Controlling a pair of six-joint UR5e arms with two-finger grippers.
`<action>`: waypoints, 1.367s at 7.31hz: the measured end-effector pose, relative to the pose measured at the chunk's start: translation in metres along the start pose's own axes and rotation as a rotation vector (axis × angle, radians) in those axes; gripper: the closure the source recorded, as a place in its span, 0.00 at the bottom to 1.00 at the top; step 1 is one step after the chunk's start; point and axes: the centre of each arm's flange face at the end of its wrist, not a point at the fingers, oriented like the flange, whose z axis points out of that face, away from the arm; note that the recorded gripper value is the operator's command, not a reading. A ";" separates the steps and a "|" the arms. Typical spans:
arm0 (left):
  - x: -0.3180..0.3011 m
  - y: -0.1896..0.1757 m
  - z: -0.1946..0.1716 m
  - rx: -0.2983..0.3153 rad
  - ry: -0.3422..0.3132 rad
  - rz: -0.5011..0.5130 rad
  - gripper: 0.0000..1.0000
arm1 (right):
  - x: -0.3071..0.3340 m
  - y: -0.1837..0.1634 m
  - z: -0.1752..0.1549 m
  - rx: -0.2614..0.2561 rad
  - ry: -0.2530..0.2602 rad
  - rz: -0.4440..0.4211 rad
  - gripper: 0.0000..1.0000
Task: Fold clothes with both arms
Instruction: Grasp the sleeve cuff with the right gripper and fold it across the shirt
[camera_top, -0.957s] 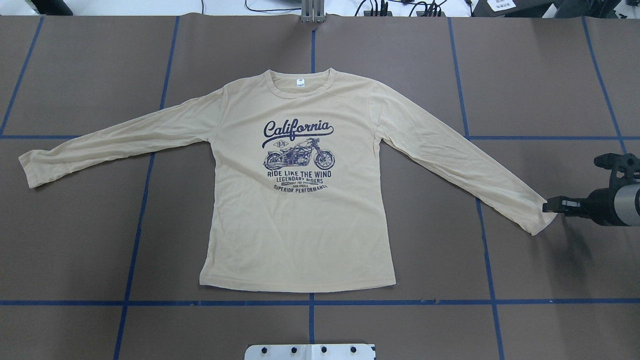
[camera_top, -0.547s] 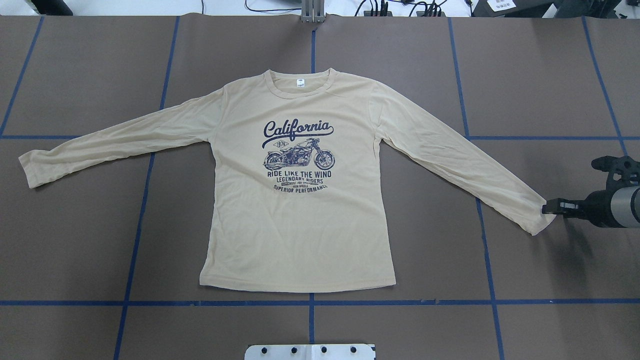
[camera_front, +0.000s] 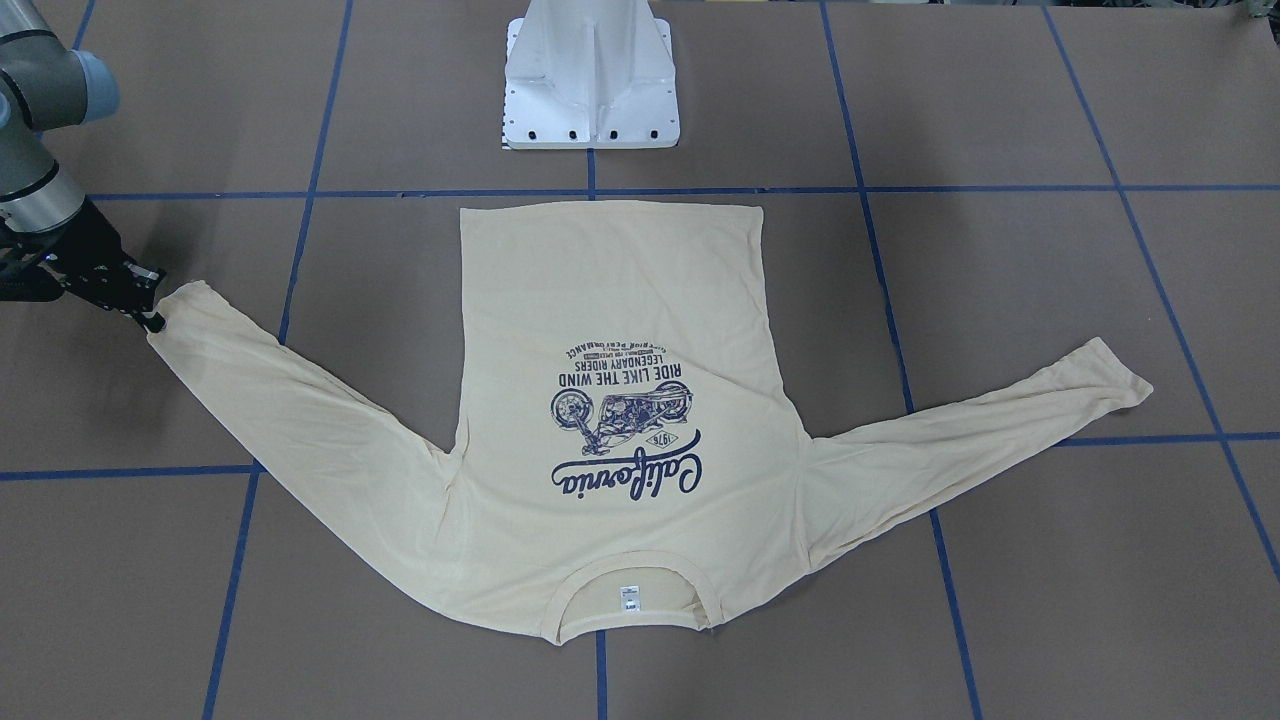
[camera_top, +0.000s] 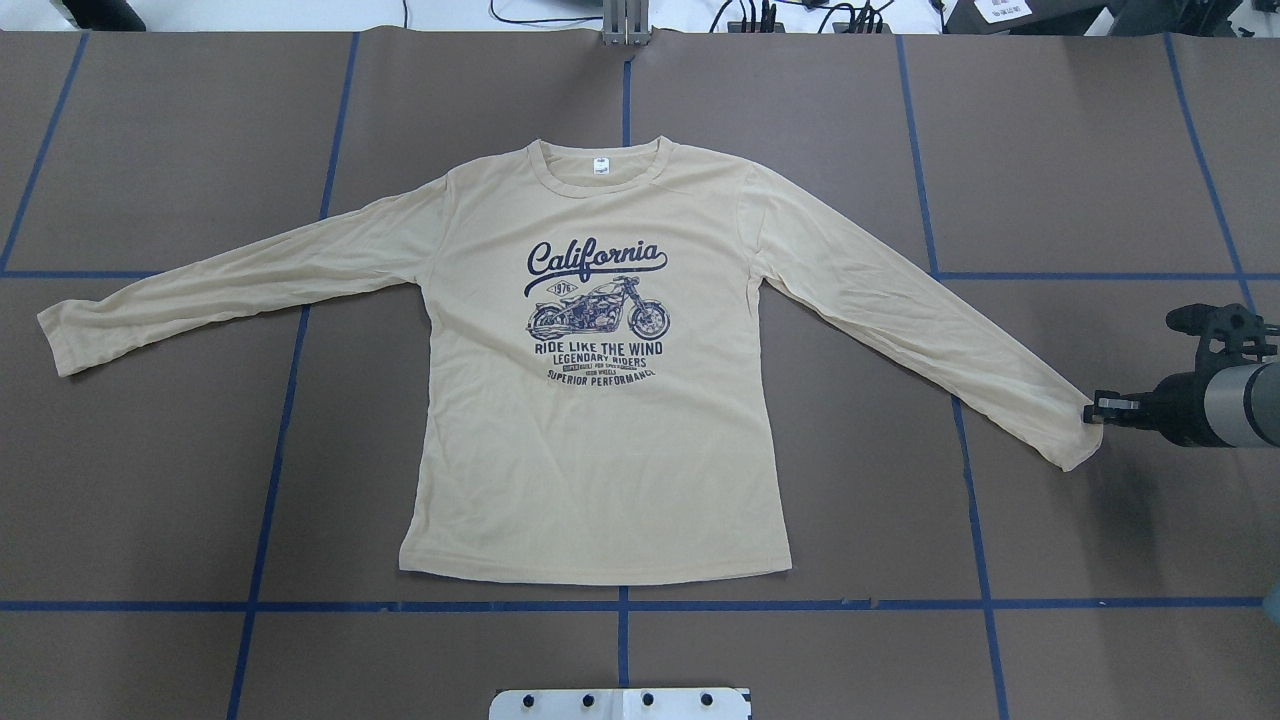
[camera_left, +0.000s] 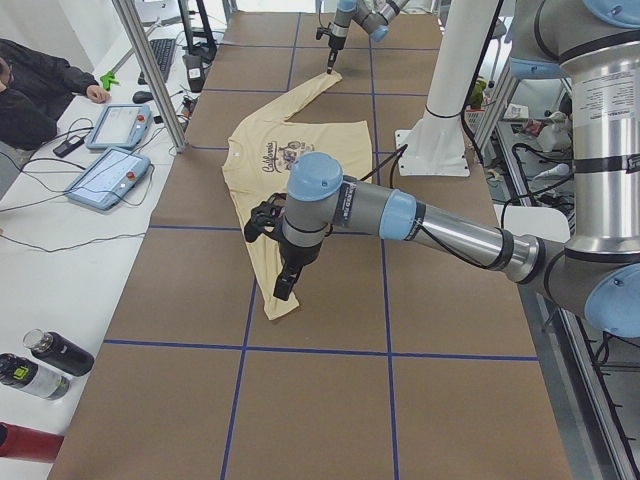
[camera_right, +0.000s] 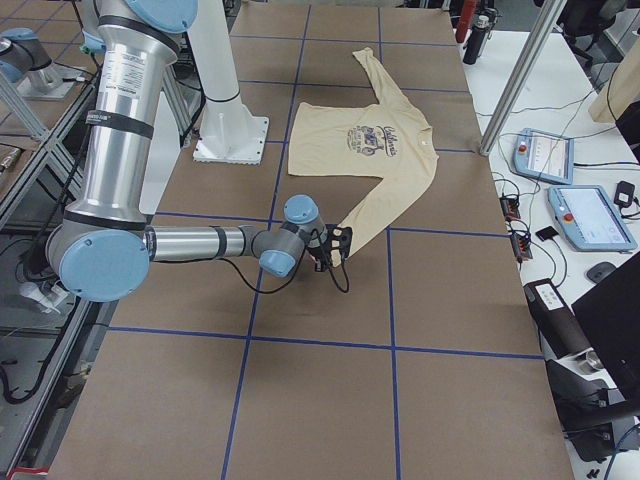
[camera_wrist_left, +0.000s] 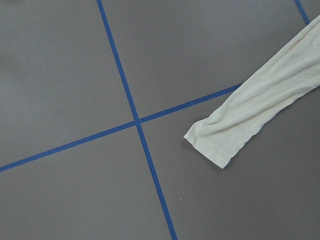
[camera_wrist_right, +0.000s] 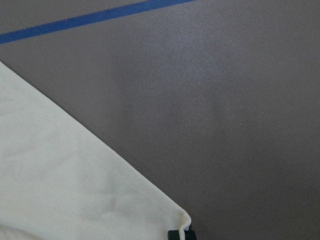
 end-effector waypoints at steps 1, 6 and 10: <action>0.000 0.000 0.000 -0.001 0.000 -0.001 0.00 | -0.007 0.000 -0.006 -0.005 -0.017 0.002 1.00; -0.001 0.000 0.002 -0.002 0.002 -0.001 0.00 | -0.224 -0.053 -0.056 -0.027 -0.036 0.108 1.00; -0.002 0.001 0.004 -0.007 0.003 -0.005 0.00 | -0.494 -0.118 -0.110 0.042 -0.025 0.192 1.00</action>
